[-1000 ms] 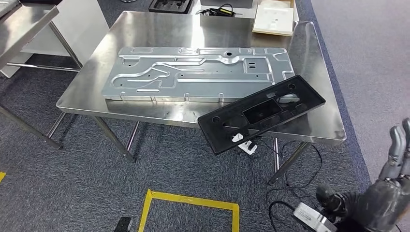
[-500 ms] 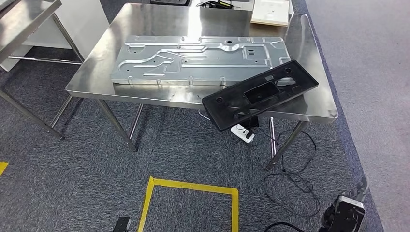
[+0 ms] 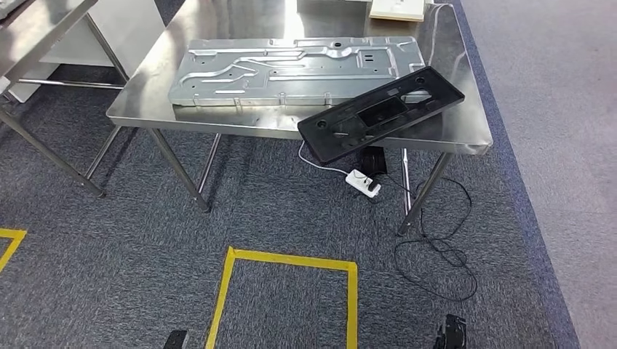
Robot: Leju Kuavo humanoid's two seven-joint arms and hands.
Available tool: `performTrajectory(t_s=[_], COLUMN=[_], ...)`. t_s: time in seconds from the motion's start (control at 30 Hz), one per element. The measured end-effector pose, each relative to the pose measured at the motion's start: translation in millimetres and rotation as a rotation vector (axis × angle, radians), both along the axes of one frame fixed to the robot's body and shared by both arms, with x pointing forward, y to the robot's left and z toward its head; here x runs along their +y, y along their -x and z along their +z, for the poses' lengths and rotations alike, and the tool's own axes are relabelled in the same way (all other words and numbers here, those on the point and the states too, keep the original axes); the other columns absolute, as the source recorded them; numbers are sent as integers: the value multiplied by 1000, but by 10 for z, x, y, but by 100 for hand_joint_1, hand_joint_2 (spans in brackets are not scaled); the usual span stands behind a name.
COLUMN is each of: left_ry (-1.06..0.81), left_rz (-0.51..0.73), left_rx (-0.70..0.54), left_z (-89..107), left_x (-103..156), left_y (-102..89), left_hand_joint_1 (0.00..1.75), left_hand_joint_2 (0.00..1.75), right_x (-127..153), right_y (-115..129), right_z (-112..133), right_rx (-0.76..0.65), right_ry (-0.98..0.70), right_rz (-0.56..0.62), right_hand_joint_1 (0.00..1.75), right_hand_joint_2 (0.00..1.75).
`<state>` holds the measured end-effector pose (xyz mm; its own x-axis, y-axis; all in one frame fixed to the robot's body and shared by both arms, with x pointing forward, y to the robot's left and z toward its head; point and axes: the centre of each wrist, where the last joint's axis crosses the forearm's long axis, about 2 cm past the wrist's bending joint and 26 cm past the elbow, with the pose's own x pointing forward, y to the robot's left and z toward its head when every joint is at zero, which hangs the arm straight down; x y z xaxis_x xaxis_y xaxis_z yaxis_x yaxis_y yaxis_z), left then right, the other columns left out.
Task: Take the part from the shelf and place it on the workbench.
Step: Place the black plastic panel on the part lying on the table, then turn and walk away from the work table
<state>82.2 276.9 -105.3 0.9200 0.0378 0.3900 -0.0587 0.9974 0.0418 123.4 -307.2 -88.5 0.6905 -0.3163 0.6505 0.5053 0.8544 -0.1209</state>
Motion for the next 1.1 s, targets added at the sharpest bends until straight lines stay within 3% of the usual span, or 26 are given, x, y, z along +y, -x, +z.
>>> performTrajectory(t_s=[0.2,0.57,0.9,1.1], left_ry=[13,24,0,-18], left_rz=[-18,-49,-125,-127], left_rx=[-1,28,41,62], left_z=[0,2,0,8], left_x=[26,62,-109,-169], left_y=[-5,-20,24,0], left_hand_joint_1=[0,0,0,0], left_hand_joint_2=[0,0,0,0], right_x=[109,209,284,296], right_y=[223,325,378,365], right_z=[-106,-148,-161,-158], right_rx=[212,279,333,370], right_ry=[-114,-202,-141,-100], right_rz=[10,150,483,603], right_hand_joint_1=[0,0,0,0], right_hand_joint_2=[0,0,0,0])
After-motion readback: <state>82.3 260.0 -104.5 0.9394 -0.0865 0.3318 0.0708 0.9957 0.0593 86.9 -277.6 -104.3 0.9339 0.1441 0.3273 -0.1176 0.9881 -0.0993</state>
